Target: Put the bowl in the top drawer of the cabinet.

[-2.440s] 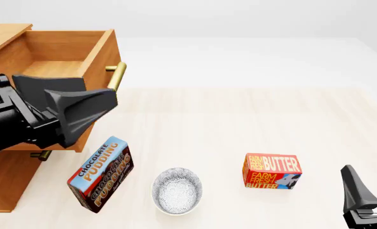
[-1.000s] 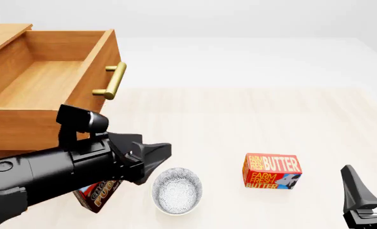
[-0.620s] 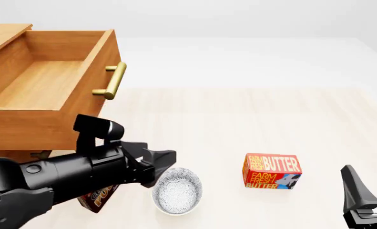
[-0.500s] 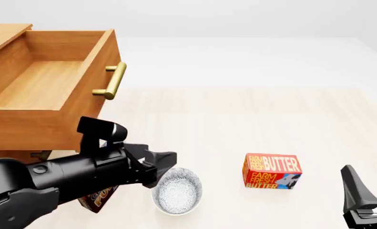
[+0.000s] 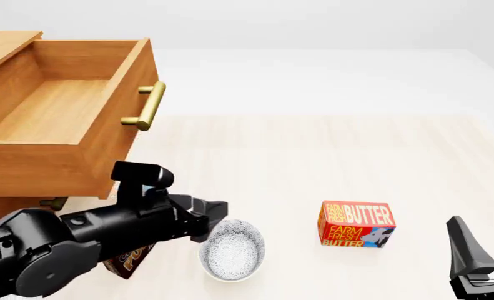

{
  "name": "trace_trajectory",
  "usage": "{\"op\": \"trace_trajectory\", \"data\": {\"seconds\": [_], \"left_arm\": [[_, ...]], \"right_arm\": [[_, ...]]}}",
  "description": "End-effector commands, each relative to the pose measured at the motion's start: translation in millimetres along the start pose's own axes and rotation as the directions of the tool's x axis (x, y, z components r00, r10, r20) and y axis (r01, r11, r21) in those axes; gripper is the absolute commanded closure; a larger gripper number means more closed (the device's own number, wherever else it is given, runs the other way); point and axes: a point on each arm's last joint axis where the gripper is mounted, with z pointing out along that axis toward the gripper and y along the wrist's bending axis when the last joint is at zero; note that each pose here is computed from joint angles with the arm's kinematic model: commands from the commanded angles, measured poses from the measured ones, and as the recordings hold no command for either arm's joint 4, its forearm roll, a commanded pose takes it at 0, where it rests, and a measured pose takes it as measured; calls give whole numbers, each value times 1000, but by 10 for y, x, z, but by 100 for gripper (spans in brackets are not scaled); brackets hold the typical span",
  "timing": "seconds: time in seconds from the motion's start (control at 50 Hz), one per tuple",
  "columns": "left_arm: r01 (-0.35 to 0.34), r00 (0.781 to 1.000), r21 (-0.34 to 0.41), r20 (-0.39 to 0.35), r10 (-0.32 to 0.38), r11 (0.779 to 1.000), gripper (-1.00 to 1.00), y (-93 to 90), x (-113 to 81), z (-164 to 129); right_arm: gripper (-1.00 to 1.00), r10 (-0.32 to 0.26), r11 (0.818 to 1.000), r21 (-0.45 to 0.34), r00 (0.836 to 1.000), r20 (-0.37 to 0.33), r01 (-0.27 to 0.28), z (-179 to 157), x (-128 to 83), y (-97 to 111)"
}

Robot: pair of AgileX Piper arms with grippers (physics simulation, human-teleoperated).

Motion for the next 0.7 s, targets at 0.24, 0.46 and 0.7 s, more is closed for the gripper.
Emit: {"op": "trace_trajectory", "data": {"seconds": [0.24, 0.46, 0.7], "left_arm": [[42, 998, -32, -39, -43, 999, -100, 100, 144, 261], [57, 997, -54, -47, -59, 997, -100, 172, 192, 327], [70, 996, -74, -47, -73, 995, -100, 242, 216, 393]], "right_arm": [[-100, 0, 1000, 0, 1000, 0, 0, 0, 0, 0], [-100, 0, 1000, 0, 1000, 0, 0, 0, 0, 0], [-100, 0, 1000, 0, 1000, 0, 0, 0, 0, 0]]}}
